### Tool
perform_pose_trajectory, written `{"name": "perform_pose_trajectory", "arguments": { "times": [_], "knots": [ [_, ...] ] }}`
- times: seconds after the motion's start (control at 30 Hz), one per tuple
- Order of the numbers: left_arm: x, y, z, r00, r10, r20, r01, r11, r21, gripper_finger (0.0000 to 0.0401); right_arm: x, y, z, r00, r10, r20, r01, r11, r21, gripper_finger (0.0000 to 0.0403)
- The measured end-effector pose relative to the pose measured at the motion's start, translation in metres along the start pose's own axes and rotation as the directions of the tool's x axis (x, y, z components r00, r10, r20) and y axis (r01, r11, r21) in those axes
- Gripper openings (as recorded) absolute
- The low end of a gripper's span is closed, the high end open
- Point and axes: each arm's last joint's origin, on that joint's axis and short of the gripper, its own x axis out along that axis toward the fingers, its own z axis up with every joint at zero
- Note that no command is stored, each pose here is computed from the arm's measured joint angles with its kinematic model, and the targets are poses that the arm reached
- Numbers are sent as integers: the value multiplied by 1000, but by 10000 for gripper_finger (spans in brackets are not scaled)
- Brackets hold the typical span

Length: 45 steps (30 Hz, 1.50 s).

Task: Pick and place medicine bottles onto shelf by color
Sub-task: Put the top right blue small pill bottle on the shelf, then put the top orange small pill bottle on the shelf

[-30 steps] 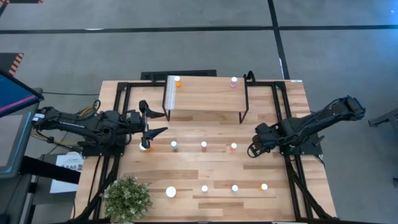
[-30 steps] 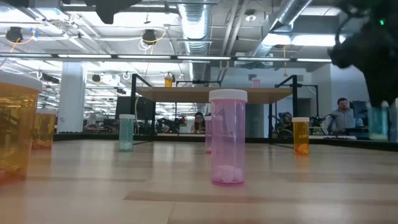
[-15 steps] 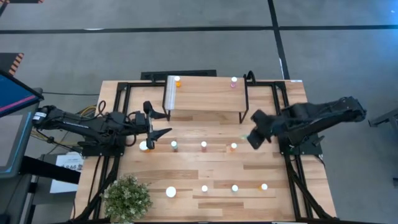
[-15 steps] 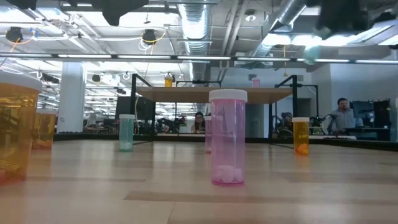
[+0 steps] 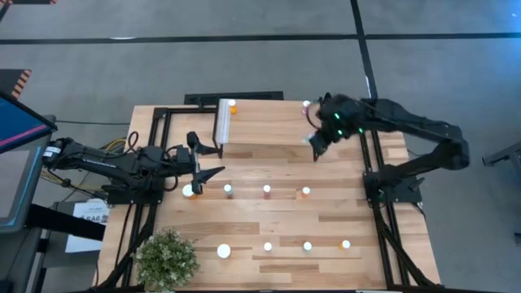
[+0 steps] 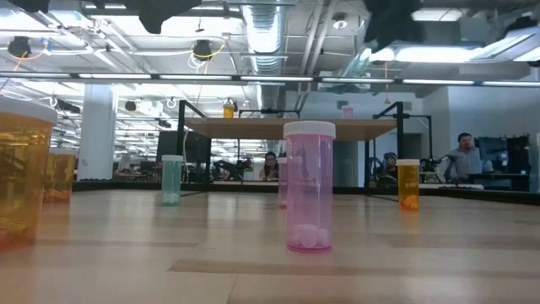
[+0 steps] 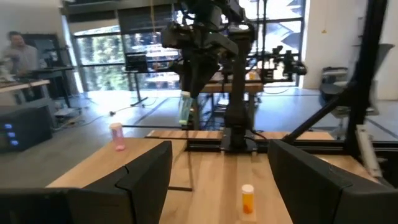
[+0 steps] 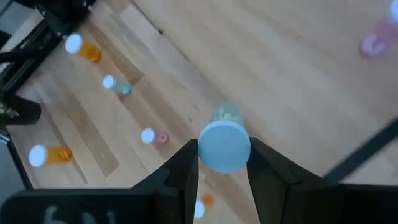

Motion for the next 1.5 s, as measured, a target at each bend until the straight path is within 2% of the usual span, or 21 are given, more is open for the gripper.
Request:
{"name": "perform_pose_trajectory", "arguments": {
  "times": [0.07,0.2,0.5,0.87,1.03,1.23,1.5],
  "knots": [
    [0,1,0,999,40,-3,-40,999,3,254,5,-4,15,1000,1,-13,-1,1000,-3,135],
    [0,2,0,997,75,-6,-75,997,4,254,16,-15,38,997,-61,-57,61,998,2,136],
    [0,3,0,995,101,-8,-101,995,24,254,47,-41,63,963,-171,-206,181,983,32,136],
    [0,3,0,995,101,-9,-101,995,23,254,77,-65,72,931,-221,-289,248,967,58,139],
    [0,3,-1,995,100,-12,-100,995,24,254,82,-68,75,930,-227,-288,254,965,60,147],
    [0,3,-1,995,100,-17,-99,995,27,254,82,-68,75,932,-229,-282,256,964,64,169],
    [0,3,-1,995,100,-16,-99,995,30,254,63,-64,74,949,-217,-230,238,969,70,206]
  ]
}}
